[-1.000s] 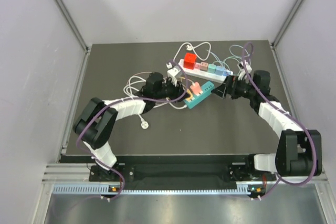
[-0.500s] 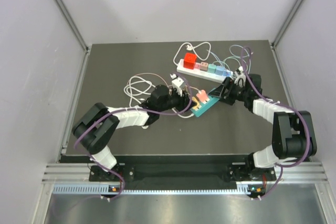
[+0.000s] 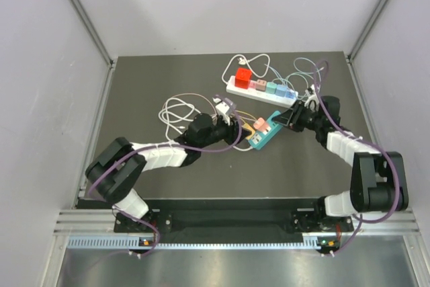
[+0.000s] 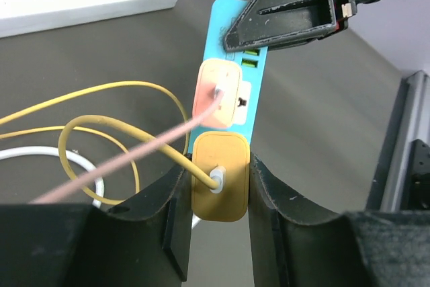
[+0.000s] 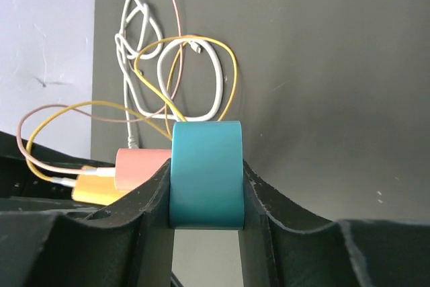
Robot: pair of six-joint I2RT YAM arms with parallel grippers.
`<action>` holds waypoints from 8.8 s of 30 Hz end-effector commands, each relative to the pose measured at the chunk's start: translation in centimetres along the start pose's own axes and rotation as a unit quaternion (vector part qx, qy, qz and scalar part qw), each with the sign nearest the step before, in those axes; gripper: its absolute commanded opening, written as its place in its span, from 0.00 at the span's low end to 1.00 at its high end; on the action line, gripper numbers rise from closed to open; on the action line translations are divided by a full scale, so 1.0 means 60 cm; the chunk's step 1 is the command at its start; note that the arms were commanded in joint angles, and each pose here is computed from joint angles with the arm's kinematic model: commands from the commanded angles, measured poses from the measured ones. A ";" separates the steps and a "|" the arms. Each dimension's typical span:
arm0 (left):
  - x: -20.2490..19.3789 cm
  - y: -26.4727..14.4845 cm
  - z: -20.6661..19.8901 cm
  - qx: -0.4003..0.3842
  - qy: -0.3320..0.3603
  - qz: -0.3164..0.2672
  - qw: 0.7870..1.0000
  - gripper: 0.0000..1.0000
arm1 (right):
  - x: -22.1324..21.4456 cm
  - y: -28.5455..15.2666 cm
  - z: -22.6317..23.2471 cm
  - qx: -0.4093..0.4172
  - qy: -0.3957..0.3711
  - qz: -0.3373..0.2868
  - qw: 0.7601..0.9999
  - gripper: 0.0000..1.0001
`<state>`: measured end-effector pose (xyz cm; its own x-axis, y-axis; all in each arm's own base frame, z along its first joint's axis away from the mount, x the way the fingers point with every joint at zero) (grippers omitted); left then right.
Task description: Pull the plug off the socket
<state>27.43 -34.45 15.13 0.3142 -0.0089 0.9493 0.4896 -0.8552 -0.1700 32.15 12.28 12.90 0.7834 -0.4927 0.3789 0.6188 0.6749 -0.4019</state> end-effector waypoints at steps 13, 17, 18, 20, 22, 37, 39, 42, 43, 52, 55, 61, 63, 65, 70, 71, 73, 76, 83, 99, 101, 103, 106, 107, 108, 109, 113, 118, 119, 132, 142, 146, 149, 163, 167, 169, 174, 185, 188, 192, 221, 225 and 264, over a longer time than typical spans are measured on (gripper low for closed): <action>0.141 -0.120 -0.120 -0.123 0.022 -0.040 0.991 0.00 | 0.069 -0.056 -0.014 0.017 -0.023 -0.091 0.995 0.00; 0.227 -0.171 -0.175 -0.180 0.043 -0.068 0.980 0.00 | 0.071 -0.055 -0.022 0.006 -0.020 -0.095 0.995 0.00; 0.244 -0.181 -0.182 -0.182 0.049 -0.074 0.979 0.00 | 0.071 -0.055 -0.023 0.004 -0.022 -0.095 0.995 0.00; 0.306 -0.206 -0.198 -0.182 0.083 -0.111 0.974 0.00 | 0.072 -0.056 -0.026 -0.002 -0.021 -0.098 0.995 0.00; 0.369 -0.242 -0.210 -0.161 0.117 -0.147 0.969 0.00 | 0.075 -0.057 -0.029 -0.005 -0.022 -0.100 0.995 0.00; 0.639 -0.505 -0.264 -0.025 0.218 -0.373 0.902 0.00 | 0.084 -0.065 -0.044 -0.021 -0.015 -0.115 0.993 0.00; 0.658 -0.528 -0.270 -0.016 0.221 -0.395 0.892 0.00 | 0.084 -0.064 -0.045 -0.023 -0.015 -0.114 0.993 0.00; 0.691 -0.562 -0.276 0.004 0.233 -0.420 0.877 0.00 | 0.085 -0.064 -0.048 -0.025 -0.015 -0.116 0.993 0.00; 0.709 -0.587 -0.281 0.015 0.238 -0.436 0.868 0.00 | 0.086 -0.065 -0.048 -0.026 -0.015 -0.117 0.993 0.00; 0.760 -0.659 -0.235 0.165 0.267 -0.452 0.835 0.00 | 0.094 -0.075 -0.050 -0.019 -0.007 -0.126 0.992 0.00; 0.788 -0.712 -0.244 0.184 0.262 -0.498 0.806 0.00 | 0.095 -0.074 -0.054 -0.022 -0.005 -0.126 0.992 0.00; 0.820 -0.751 -0.245 0.218 0.261 -0.522 0.782 0.00 | 0.093 -0.071 -0.061 -0.025 -0.001 -0.121 0.992 0.00; 0.803 -0.714 -0.217 0.245 0.257 -0.478 0.803 0.00 | 0.094 -0.071 -0.058 -0.023 -0.004 -0.121 0.992 0.00; 0.779 -0.672 -0.187 0.271 0.253 -0.433 0.822 0.00 | 0.094 -0.073 -0.056 -0.021 -0.005 -0.121 0.992 0.00; 0.661 -0.534 -0.070 0.376 0.231 -0.294 0.848 0.00 | 0.093 -0.075 -0.048 -0.010 -0.015 -0.120 0.993 0.00; 0.641 -0.516 -0.053 0.392 0.231 -0.275 0.847 0.00 | 0.093 -0.075 -0.048 -0.010 -0.015 -0.120 0.993 0.00; 0.586 -0.475 0.000 0.454 0.220 -0.229 0.833 0.00 | 0.091 -0.075 -0.047 -0.008 -0.015 -0.117 0.993 0.00; 0.535 -0.449 0.060 0.516 0.198 -0.212 0.806 0.00 | 0.092 -0.076 -0.045 -0.006 -0.015 -0.118 0.993 0.00; 0.444 -0.421 0.277 0.532 0.023 -0.201 0.822 0.00 | 0.090 -0.076 -0.042 0.000 -0.016 -0.114 0.993 0.00; 0.232 -0.420 0.656 0.616 -0.212 -0.229 0.724 0.00 | 0.083 -0.070 -0.040 0.020 -0.020 -0.096 0.995 0.00; 0.234 -0.424 0.685 0.604 -0.231 -0.256 0.718 0.00 | 0.082 -0.068 -0.043 0.021 -0.023 -0.092 0.995 0.00; 0.203 -0.426 0.729 0.586 -0.264 -0.265 0.719 0.00 | 0.079 -0.065 -0.046 0.024 -0.021 -0.085 0.996 0.00; 0.172 -0.425 0.779 0.558 -0.298 -0.269 0.726 0.00 | 0.077 -0.062 -0.048 0.027 -0.018 -0.080 0.996 0.00; 0.181 -0.426 0.792 0.550 -0.297 -0.284 0.727 0.00 | 0.078 -0.062 -0.048 0.028 -0.018 -0.080 0.996 0.00; 0.153 -0.434 0.814 0.554 -0.312 -0.281 0.719 0.00 | 0.079 -0.062 -0.047 0.030 -0.020 -0.081 0.996 0.00; 0.148 -0.432 0.822 0.544 -0.324 -0.288 0.718 0.00 | 0.077 -0.061 -0.047 0.032 -0.018 -0.079 0.996 0.00; 0.113 -0.433 0.865 0.528 -0.353 -0.291 0.715 0.07 | 0.079 -0.061 -0.046 0.034 -0.021 -0.082 0.996 0.00; 0.098 -0.422 0.880 0.507 -0.364 -0.292 0.725 0.31 | 0.080 -0.059 -0.051 0.031 -0.021 -0.081 0.996 0.00; 0.097 -0.421 0.880 0.504 -0.367 -0.293 0.725 0.36 | 0.081 -0.058 -0.051 0.030 -0.021 -0.081 0.996 0.00; 0.212 -0.441 0.783 0.472 -0.309 -0.287 0.775 0.86 | 0.087 -0.065 -0.047 0.032 -0.029 -0.086 0.995 0.00; 0.220 -0.449 0.647 0.442 -0.293 -0.220 0.819 0.85 | 0.087 -0.067 -0.052 0.026 -0.036 -0.086 0.995 0.00; 0.168 -0.412 0.559 0.375 -0.333 -0.192 0.844 0.85 | 0.088 -0.069 -0.048 0.030 -0.038 -0.088 0.995 0.00; 0.151 -0.390 0.480 0.330 -0.335 -0.170 0.866 0.85 | 0.089 -0.071 -0.043 0.032 -0.042 -0.092 0.994 0.00; 0.076 -0.315 0.293 0.204 -0.379 -0.115 0.895 0.83 | 0.089 -0.075 -0.034 0.040 -0.042 -0.094 0.994 0.00; 0.068 -0.296 0.289 0.214 -0.373 -0.108 0.896 0.81 | 0.089 -0.077 -0.032 0.040 -0.047 -0.097 0.993 0.00; 0.065 -0.278 0.277 0.209 -0.366 -0.089 0.903 0.70 | 0.089 -0.077 -0.032 0.040 -0.045 -0.096 0.994 0.00; 0.068 -0.267 0.277 0.228 -0.333 -0.058 0.913 0.40 | 0.089 -0.076 -0.034 0.039 -0.045 -0.096 0.994 0.00; 0.106 -0.275 0.227 0.171 -0.291 -0.025 0.941 0.00 | 0.093 -0.080 -0.037 0.035 -0.043 -0.102 0.993 0.00; 0.141 -0.281 0.197 0.127 -0.284 -0.030 0.950 0.00 | 0.096 -0.082 -0.040 0.030 -0.041 -0.107 0.993 0.00; 0.175 -0.306 0.171 0.119 -0.273 -0.017 0.954 0.00 | 0.101 -0.088 -0.046 0.023 -0.038 -0.116 0.992 0.00; 0.240 -0.433 0.151 0.236 -0.153 -0.002 0.960 0.00 | 0.119 -0.110 -0.084 -0.021 -0.012 -0.160 0.987 0.00; 0.271 -0.457 0.139 0.270 -0.119 -0.030 0.955 0.00 | 0.125 -0.117 -0.094 -0.037 -0.014 -0.171 0.984 0.00; 0.338 -0.531 0.346 0.565 -0.079 -0.211 0.794 0.00 | 0.129 -0.129 -0.115 -0.061 0.007 -0.187 0.980 0.00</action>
<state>32.33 2.51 32.28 0.1541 0.2567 0.9541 0.9592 0.1926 -0.2067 33.19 0.21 11.98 0.5442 -0.7121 0.4436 0.8327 0.3943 -0.3886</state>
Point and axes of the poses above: each gripper's point midway between its finger pads, its own y axis out along the fingers, its own z axis along the line the jaws close on, x = y × z, the point moved 3 cm from there along -y, back along the fingers, and after that the axes turned 7 degrees about y, right-handed, at the moved point
